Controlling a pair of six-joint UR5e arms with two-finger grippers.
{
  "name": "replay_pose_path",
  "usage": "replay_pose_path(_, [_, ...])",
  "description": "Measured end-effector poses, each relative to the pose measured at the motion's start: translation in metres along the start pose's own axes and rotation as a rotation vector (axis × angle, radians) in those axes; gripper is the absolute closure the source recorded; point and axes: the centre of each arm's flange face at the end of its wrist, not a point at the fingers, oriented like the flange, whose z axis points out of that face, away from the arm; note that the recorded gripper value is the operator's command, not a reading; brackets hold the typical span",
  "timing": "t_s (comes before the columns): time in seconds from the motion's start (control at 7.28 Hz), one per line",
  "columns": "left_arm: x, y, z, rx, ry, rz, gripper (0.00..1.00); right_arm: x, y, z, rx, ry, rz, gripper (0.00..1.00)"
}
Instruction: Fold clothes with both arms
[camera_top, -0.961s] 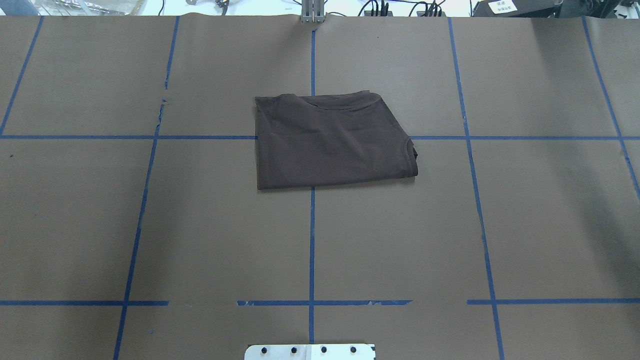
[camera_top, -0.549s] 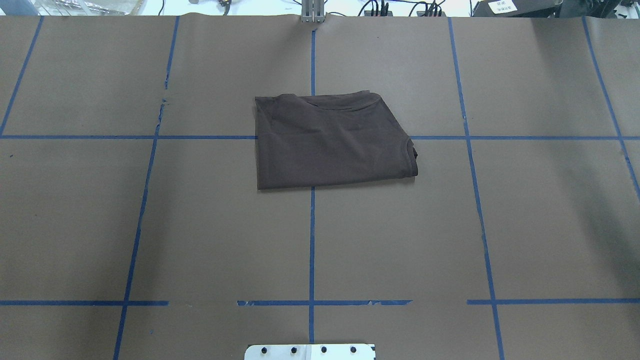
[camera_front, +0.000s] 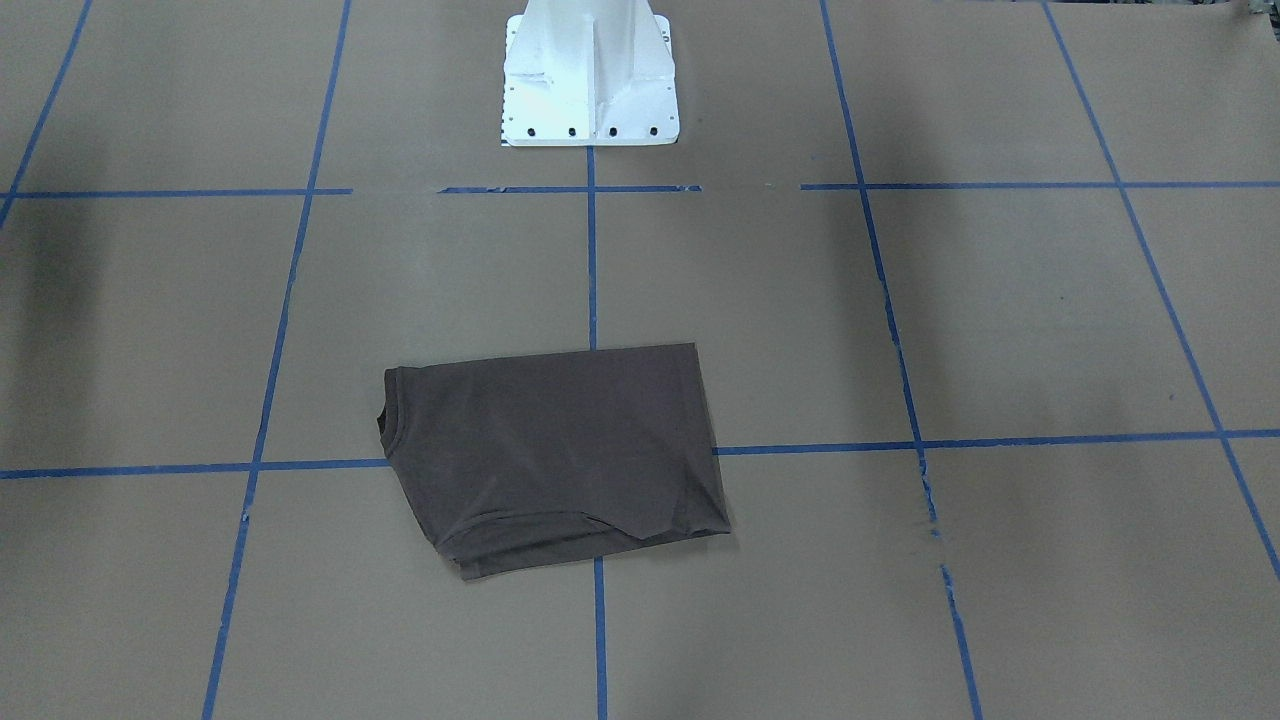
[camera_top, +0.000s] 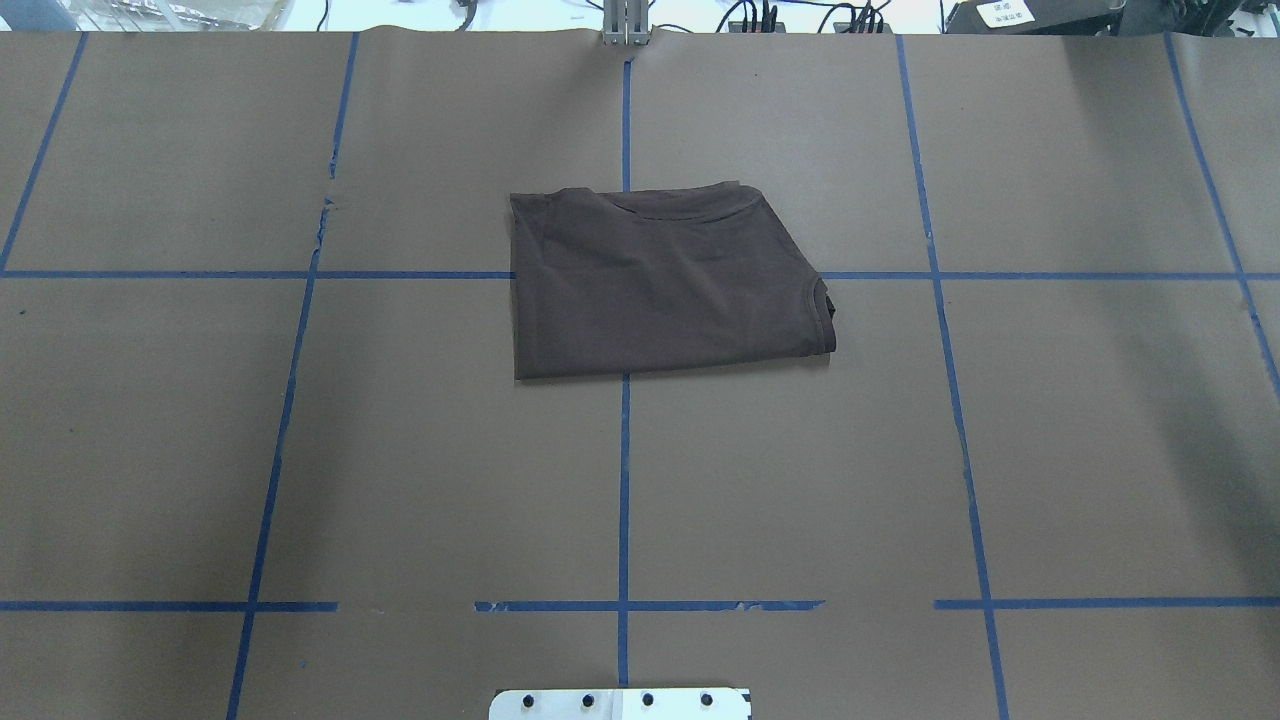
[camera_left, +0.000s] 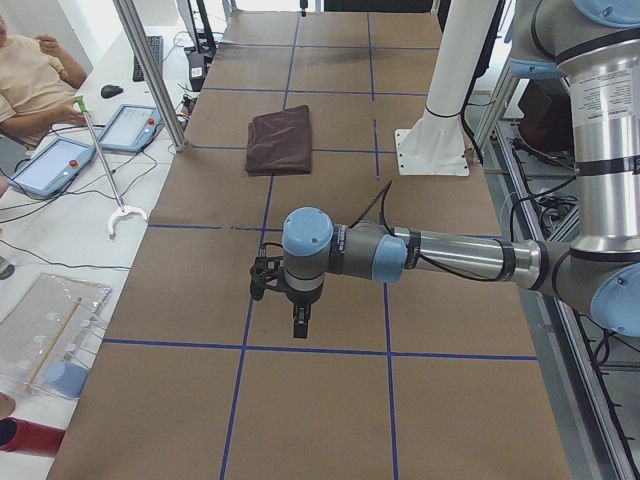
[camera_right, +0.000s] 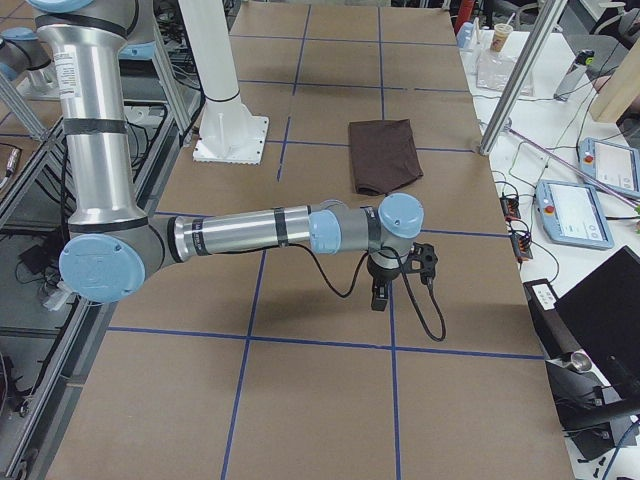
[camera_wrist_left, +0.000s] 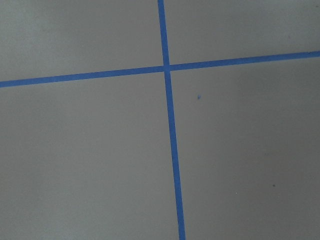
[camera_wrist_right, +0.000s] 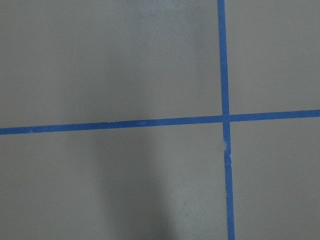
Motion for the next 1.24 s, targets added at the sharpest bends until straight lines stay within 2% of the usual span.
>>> replay_pose_path(0.27, [0.024,-0.012,0.004,-0.069,-0.009,-0.007,0.00,-0.001,-0.001,-0.001,0.003,0.004,-0.004,0.00])
replay_pose_path(0.55, [0.026,-0.005,0.019,-0.117,-0.007,0.158,0.00,-0.001,0.000,-0.002,0.005,0.006,-0.007,0.00])
replay_pose_path(0.69, [0.023,-0.003,0.024,-0.128,-0.011,0.214,0.00,-0.001,0.000,-0.002,0.005,0.006,-0.007,0.00])
replay_pose_path(0.82, [0.017,-0.004,0.030,-0.139,-0.021,0.229,0.00,-0.002,0.000,-0.002,0.005,0.004,-0.007,0.00])
replay_pose_path(1.24, [0.013,-0.032,0.026,-0.097,-0.029,0.201,0.00,-0.003,-0.001,-0.003,0.007,0.003,-0.008,0.00])
